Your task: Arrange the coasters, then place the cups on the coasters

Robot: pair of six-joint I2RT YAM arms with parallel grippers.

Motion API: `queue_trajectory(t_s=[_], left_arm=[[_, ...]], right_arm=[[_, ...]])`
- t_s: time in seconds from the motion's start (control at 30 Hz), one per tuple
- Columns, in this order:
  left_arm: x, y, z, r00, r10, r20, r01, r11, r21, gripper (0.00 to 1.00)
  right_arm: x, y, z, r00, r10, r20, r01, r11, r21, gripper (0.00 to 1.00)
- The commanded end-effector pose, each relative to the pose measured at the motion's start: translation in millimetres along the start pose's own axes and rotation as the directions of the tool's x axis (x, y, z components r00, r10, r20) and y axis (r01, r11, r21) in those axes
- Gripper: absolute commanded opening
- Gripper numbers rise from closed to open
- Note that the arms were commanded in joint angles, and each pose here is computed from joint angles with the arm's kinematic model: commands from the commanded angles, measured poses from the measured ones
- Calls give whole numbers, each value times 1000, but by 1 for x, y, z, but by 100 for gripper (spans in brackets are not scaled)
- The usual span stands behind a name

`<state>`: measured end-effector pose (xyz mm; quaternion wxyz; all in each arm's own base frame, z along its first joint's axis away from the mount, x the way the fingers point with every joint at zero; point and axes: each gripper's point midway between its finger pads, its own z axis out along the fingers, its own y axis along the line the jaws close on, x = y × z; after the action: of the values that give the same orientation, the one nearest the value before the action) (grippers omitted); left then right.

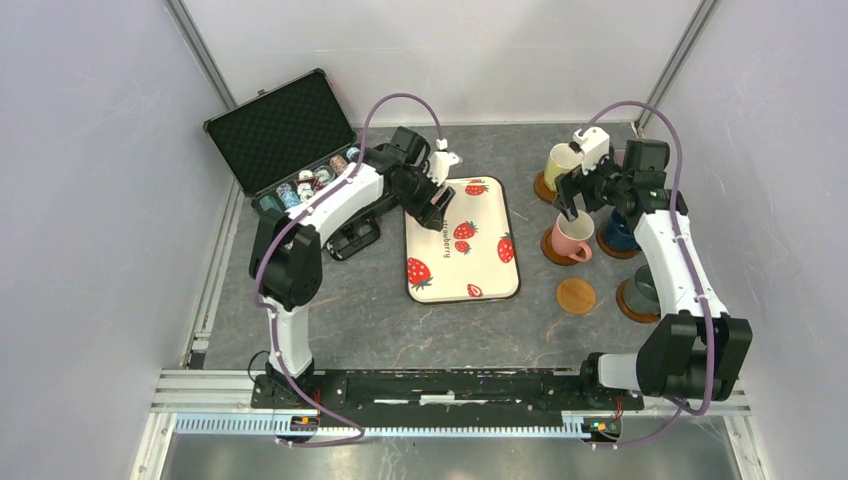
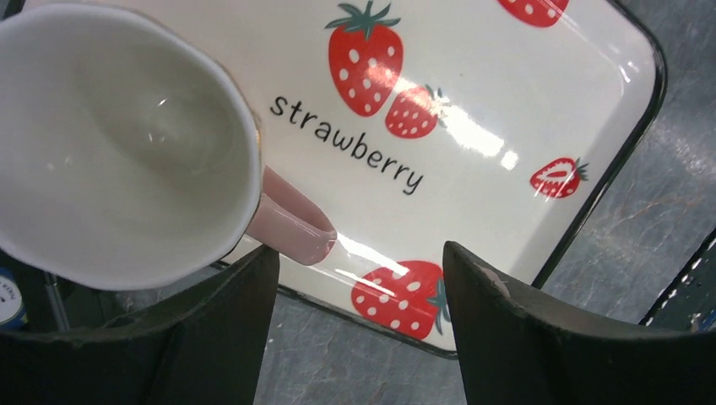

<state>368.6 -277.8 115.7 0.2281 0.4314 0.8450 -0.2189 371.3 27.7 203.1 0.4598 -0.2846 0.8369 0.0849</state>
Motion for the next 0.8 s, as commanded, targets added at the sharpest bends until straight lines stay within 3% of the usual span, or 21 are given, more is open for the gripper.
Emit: queue_trajectory(t_s=[0.0,0.27,0.43,0.53,0.77], left_arm=[[-19,-18,9,996,-65,63,62,997,36,80],[-43,-11,-12,974,-165,156,168,986,-11,94],[-48,-1,-56,940,-230,252,236,972,10,95],[-44,9,-85,896,-291,335,303,953,15,96],[-18,64,-150,779,-355,517,483,865,-135,100]], right_arm=[[-34,-9,-1,998,-30,58,28,999,34,98],[-53,13,15,996,-65,55,65,998,8,98],[-57,38,39,999,-36,3,36,999,-31,98],[-66,63,52,999,-35,16,36,996,-80,98],[-75,133,87,1000,-16,-13,14,989,-149,98]])
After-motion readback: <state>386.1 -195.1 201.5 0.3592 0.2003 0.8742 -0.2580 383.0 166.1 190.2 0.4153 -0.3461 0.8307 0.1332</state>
